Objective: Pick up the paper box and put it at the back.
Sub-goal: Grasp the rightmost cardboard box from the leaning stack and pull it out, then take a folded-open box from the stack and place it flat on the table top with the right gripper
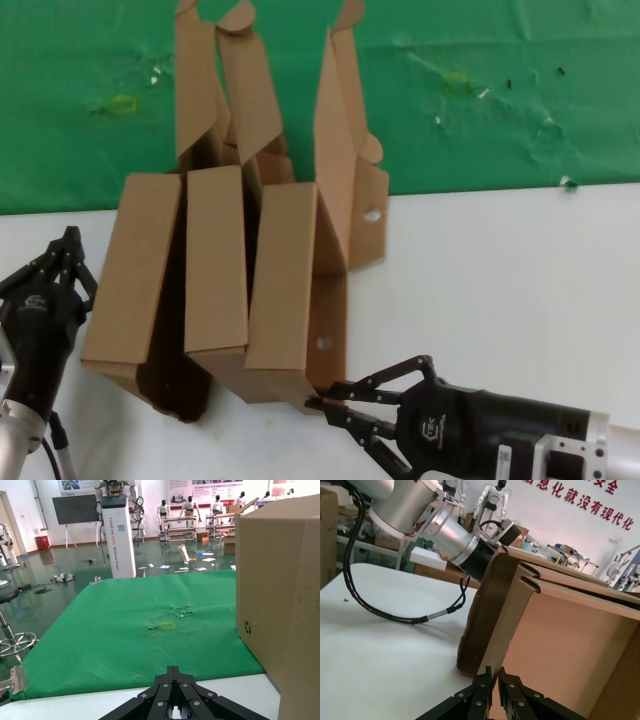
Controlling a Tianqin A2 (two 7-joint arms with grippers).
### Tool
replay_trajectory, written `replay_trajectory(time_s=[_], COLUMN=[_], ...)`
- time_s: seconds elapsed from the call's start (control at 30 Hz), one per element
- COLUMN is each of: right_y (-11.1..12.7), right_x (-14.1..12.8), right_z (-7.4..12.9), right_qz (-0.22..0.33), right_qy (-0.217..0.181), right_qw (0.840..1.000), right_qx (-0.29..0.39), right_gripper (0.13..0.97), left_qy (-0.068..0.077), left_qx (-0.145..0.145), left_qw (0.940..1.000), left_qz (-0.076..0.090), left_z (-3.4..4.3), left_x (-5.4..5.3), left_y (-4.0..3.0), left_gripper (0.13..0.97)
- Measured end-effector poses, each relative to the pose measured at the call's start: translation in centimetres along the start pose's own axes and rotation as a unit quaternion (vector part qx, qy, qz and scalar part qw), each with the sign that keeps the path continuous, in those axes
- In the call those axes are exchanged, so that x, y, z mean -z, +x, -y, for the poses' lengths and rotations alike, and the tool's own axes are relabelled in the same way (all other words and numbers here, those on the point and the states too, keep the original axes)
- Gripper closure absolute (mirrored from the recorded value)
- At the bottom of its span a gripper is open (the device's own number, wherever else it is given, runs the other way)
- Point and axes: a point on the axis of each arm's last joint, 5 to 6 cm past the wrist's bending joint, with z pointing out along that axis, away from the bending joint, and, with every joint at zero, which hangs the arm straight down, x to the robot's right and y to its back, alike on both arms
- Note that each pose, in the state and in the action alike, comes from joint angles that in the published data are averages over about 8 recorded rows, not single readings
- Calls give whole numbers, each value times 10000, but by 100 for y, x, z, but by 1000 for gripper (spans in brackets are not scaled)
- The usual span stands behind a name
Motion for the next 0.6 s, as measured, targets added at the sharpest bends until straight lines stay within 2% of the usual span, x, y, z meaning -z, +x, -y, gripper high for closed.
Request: replay_trajectory(time_s=[0.27, 0.43, 0.6], right_y=[93, 267, 550], right_x=[173, 490, 835], right_z=[184, 366, 505], right_qz=[-231, -481, -785], right_qy=[-288, -611, -1042], right_qw=[9990, 9955, 9878], right_qx=[256, 547, 846], right_gripper=[919, 943, 945], left_qy=[0, 0, 0], left_qx=[0, 0, 0], left_qw=[10000, 10000, 10000], left_qz=[0, 0, 0], left_z=[0, 0, 0], left_x=[0, 0, 0], left_y=[0, 0, 0], left_gripper=[954, 954, 954])
